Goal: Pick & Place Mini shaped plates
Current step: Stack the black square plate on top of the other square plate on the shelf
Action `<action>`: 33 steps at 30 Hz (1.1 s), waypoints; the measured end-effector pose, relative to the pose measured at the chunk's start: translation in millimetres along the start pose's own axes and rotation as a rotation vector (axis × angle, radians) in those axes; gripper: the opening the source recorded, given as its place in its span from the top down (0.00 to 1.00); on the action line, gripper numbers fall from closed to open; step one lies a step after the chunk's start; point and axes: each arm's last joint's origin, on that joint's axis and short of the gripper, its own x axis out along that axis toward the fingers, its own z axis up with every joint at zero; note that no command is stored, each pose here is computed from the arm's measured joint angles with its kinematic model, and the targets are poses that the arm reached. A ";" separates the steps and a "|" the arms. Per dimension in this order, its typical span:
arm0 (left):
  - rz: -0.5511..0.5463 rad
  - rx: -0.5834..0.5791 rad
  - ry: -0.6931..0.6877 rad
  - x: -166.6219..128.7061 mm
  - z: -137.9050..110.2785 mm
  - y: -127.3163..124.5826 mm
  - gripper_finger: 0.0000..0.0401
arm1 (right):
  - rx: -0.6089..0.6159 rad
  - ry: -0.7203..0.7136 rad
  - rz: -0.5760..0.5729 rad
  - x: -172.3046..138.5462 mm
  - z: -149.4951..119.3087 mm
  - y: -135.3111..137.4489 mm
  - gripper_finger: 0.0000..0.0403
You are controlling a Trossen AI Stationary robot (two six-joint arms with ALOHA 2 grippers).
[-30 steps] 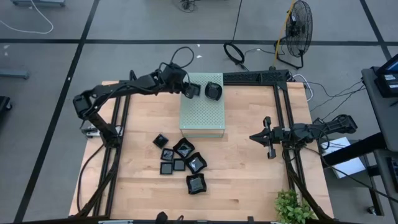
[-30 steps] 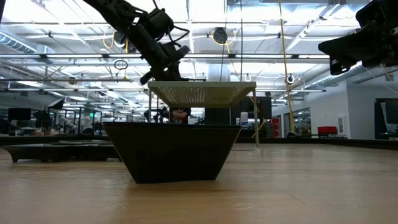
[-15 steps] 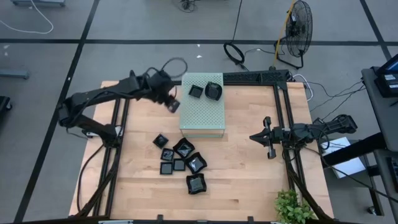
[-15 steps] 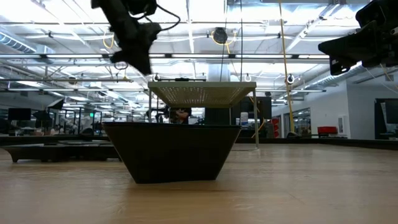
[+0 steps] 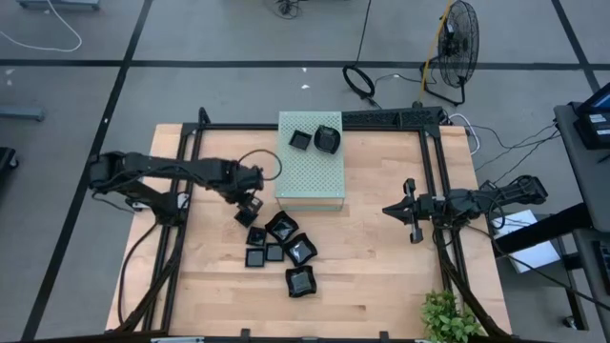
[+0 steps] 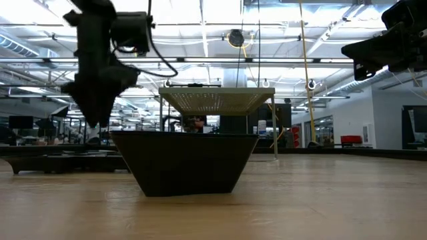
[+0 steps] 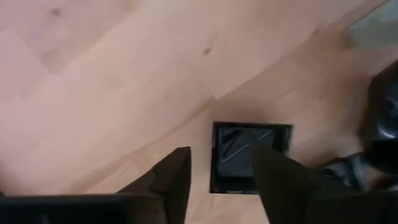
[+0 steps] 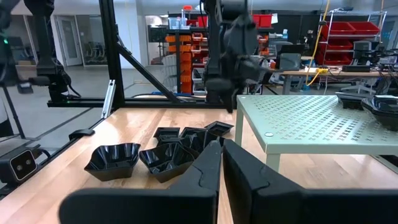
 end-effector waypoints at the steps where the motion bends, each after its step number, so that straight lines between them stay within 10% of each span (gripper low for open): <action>1: -0.008 0.011 -0.006 6.9 -2.8 0.4 0.55 | 0.000 0.000 0.001 0.0 0.0 0.0 0.98; 10: -0.043 0.026 0.035 38.7 -20.5 9.0 0.50 | 0.000 0.000 0.000 0.0 0.0 0.0 0.98; 33: -0.056 -0.009 0.072 49.3 -27.6 14.4 0.73 | 0.000 0.000 0.000 0.0 0.0 0.0 0.98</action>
